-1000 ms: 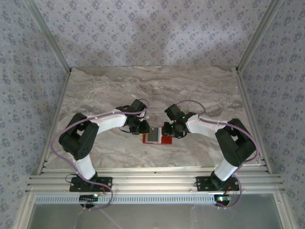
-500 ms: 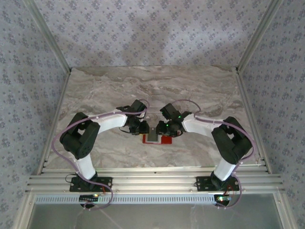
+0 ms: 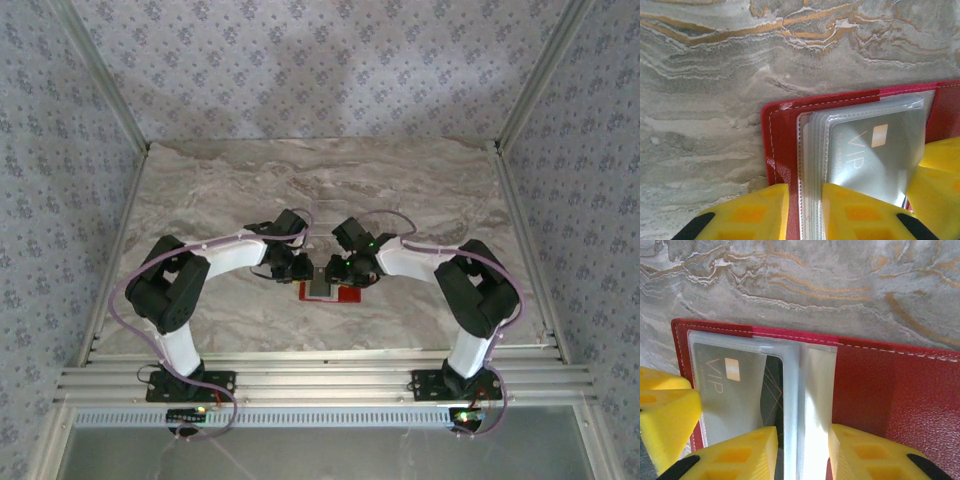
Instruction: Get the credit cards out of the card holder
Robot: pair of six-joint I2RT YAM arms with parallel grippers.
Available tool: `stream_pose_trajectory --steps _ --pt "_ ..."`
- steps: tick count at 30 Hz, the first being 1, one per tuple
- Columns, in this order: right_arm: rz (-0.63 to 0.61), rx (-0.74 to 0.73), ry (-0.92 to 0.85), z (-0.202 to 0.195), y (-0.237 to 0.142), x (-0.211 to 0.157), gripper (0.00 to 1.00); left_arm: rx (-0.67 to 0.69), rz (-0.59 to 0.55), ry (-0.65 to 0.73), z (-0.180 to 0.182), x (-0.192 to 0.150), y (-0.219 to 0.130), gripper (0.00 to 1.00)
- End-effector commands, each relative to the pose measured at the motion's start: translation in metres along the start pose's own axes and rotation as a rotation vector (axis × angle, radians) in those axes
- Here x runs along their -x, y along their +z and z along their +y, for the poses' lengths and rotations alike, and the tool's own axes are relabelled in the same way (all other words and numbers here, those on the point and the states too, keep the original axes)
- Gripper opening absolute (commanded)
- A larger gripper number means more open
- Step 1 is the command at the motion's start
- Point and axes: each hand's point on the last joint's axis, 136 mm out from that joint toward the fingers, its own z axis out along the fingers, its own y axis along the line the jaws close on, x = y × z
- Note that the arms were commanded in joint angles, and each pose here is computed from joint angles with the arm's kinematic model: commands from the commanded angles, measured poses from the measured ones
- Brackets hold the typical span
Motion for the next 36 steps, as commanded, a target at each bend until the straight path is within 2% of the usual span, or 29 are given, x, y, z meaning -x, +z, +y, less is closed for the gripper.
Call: stream_pose_trajectory --steps 1,10,23,30,36 --pt "0.003 -0.042 -0.003 -0.002 0.006 0.000 0.34 0.037 0.025 0.006 0.010 -0.010 0.003 0.25" --pt "-0.001 -0.129 -0.001 -0.019 0.006 -0.001 0.27 0.039 0.020 0.006 0.010 -0.010 0.000 0.25" --pt "-0.058 -0.125 0.008 -0.019 -0.014 0.009 0.23 0.046 0.019 0.002 0.014 -0.010 -0.001 0.25" --pt "-0.083 -0.076 -0.001 -0.009 -0.029 0.012 0.21 0.044 0.016 0.002 0.013 -0.009 -0.002 0.25" --pt "-0.059 0.072 -0.045 0.011 -0.030 0.013 0.27 0.033 0.009 0.006 0.009 -0.006 -0.005 0.25"
